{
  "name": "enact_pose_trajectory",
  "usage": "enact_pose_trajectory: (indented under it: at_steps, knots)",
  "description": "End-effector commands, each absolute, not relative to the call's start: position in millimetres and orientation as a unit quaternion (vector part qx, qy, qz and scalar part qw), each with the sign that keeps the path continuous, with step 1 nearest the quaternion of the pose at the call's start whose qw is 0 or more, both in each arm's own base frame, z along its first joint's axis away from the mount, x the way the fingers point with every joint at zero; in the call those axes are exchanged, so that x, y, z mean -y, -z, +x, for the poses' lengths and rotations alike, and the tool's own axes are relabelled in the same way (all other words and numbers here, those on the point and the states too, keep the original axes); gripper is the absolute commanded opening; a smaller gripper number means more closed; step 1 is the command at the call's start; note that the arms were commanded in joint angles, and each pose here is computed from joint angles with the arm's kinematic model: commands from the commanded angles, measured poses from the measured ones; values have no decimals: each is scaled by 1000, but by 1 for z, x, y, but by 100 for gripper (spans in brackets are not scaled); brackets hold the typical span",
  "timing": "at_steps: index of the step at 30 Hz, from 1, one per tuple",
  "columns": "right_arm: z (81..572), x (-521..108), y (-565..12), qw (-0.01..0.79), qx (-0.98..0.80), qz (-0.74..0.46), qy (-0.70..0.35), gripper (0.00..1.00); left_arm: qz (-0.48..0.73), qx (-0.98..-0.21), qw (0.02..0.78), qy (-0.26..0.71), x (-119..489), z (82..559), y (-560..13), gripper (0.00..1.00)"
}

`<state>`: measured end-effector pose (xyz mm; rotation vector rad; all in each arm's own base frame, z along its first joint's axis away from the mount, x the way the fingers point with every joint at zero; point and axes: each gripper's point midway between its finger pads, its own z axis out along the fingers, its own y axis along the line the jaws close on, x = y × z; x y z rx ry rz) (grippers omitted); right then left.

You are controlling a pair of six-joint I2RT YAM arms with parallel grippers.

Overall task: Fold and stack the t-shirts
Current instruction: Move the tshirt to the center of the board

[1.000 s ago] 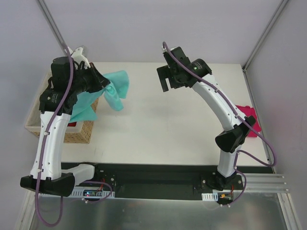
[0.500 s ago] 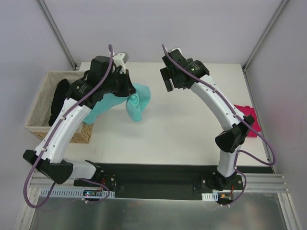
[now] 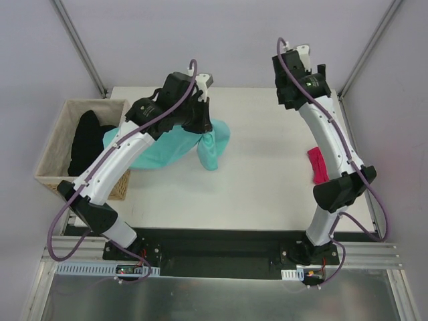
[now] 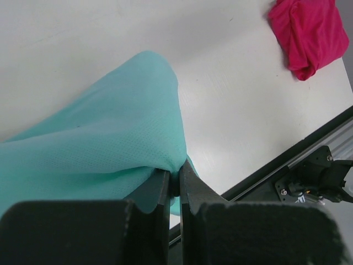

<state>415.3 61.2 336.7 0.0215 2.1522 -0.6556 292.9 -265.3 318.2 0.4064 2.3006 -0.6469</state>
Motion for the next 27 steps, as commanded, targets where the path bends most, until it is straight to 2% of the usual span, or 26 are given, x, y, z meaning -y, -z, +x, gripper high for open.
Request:
enact_pose_trajectory:
  at_steps: [1, 9, 22, 23, 25, 26, 27]
  knots:
    - [400, -13, -379, 458, -827, 60, 321, 96, 189, -878, 359, 254, 291, 294, -331, 0]
    - [396, 17, -377, 450, -827, 89, 326, 96, 214, -877, 344, 257, 328, 302, -328, 0]
    - [400, 16, -369, 446, -834, 89, 313, 96, 204, -890, 348, 214, 314, 308, -316, 0]
    - [400, 17, -369, 444, -834, 89, 314, 96, 201, -891, 348, 211, 312, 307, -315, 8]
    - [401, 16, -367, 443, -836, 87, 313, 96, 201, -892, 345, 210, 311, 306, -313, 16]
    - [401, 16, -367, 442, -836, 85, 313, 96, 201, -893, 345, 210, 310, 304, -312, 32]
    - [401, 16, -366, 442, -836, 87, 313, 96, 194, -894, 350, 199, 305, 307, -312, 40]
